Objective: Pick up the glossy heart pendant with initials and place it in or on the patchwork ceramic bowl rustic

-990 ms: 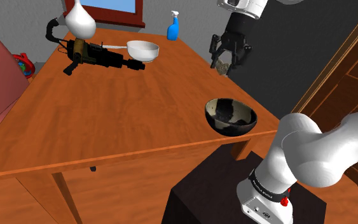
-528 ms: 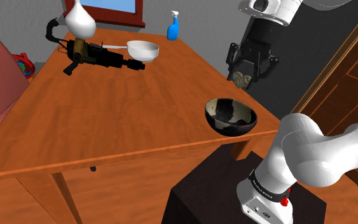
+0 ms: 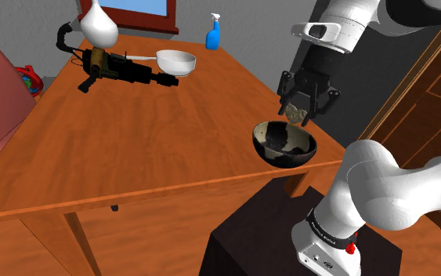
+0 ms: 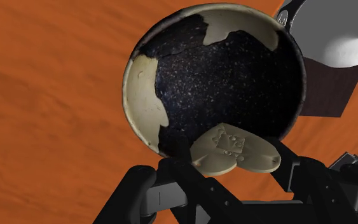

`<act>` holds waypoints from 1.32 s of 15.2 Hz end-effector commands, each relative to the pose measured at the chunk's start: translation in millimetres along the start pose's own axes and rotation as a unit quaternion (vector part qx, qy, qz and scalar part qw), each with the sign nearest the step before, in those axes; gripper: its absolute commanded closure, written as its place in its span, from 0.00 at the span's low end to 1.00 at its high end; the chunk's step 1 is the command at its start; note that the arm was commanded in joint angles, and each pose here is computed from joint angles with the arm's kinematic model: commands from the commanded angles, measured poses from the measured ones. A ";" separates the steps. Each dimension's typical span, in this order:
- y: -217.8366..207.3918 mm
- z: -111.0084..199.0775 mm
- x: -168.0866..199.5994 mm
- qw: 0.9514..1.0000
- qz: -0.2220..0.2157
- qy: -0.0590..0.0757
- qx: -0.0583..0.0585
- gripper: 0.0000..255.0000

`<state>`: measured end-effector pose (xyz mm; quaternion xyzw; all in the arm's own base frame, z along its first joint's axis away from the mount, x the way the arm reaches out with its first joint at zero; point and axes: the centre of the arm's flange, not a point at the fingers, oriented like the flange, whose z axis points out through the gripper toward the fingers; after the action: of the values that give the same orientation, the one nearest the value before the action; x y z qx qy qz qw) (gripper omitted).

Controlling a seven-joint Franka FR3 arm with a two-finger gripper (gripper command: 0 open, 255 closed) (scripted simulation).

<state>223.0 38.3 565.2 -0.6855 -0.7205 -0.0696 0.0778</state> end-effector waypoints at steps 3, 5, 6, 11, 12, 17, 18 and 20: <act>0.6 19.5 -3.8 1.000 0.000 0.000 0.000 1.00; 0.7 32.1 -6.5 1.000 0.000 0.000 0.000 1.00; 0.7 32.1 -6.5 1.000 0.000 0.000 0.000 1.00; 0.7 32.1 -6.5 1.000 0.000 0.000 0.000 1.00; 0.7 32.1 -6.5 1.000 0.000 0.000 0.000 1.00; 0.7 32.0 -6.4 1.000 0.000 0.000 0.000 0.00; 0.7 32.0 -6.4 1.000 0.000 0.000 0.000 0.00; 0.7 18.9 -6.5 1.000 0.000 0.000 0.000 0.00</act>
<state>223.4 37.5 538.8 -0.6855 -0.7205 -0.0697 0.0777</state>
